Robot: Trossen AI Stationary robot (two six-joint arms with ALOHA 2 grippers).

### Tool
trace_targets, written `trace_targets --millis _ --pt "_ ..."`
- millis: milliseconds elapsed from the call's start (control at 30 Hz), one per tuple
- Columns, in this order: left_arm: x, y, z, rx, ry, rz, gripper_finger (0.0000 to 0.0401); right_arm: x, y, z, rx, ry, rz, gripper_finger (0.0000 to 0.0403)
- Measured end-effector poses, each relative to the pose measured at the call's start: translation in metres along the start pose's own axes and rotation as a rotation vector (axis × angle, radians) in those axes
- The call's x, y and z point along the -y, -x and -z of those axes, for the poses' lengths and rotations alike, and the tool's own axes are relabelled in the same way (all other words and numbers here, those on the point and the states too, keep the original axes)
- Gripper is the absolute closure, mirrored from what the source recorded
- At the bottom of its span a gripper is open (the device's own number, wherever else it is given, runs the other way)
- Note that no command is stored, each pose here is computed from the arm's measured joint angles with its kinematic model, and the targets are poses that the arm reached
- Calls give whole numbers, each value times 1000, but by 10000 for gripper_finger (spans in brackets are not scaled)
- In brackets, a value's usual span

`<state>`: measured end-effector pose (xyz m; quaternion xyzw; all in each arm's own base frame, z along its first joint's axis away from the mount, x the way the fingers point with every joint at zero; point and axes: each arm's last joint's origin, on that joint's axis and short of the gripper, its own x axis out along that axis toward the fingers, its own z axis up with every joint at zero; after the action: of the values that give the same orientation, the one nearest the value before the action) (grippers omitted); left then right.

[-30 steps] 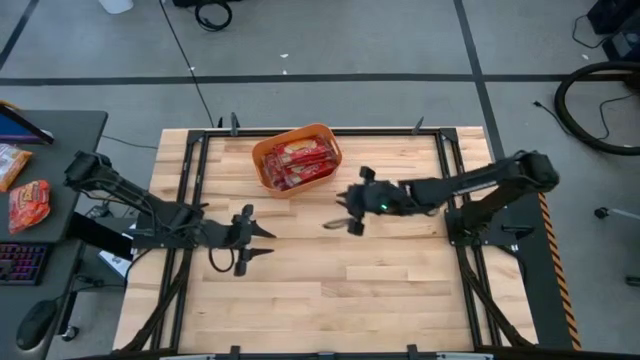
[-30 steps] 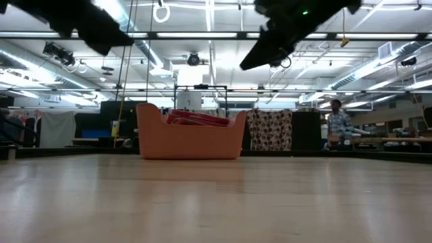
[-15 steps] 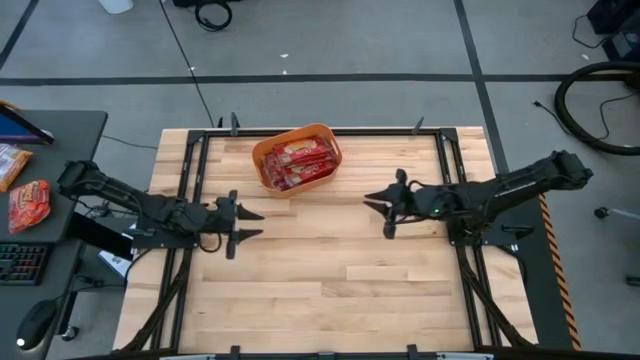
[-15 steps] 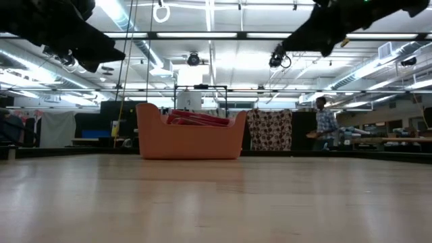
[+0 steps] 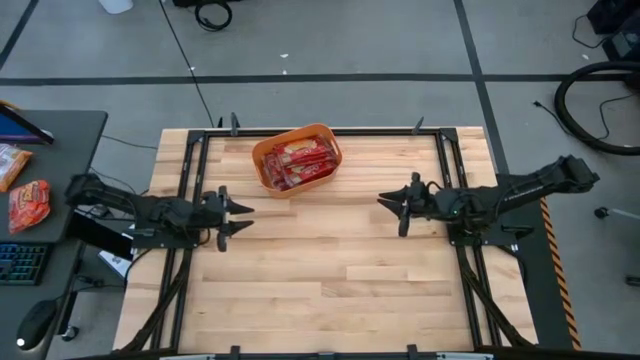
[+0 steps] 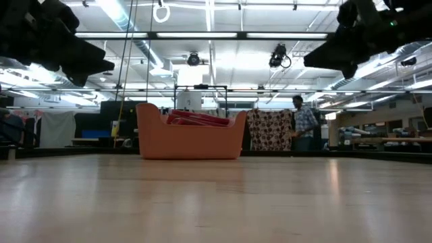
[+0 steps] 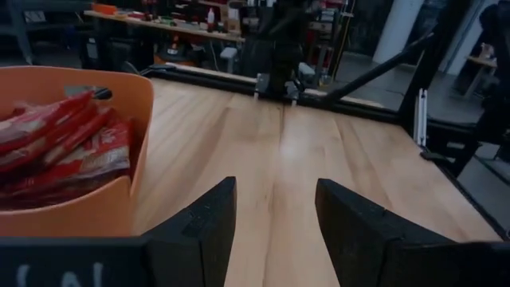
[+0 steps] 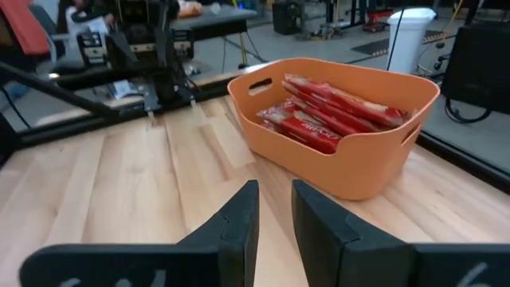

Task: Sort popcorn bags into baskets
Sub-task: Return to Home Position

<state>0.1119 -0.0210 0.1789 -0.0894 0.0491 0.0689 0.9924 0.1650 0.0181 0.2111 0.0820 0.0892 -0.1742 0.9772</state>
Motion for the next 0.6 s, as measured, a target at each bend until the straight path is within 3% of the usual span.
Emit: trace_targets --millis 600 --pt "-7 8 14 15 -10 -20 225 29 24 49 188 -105 -12 322"
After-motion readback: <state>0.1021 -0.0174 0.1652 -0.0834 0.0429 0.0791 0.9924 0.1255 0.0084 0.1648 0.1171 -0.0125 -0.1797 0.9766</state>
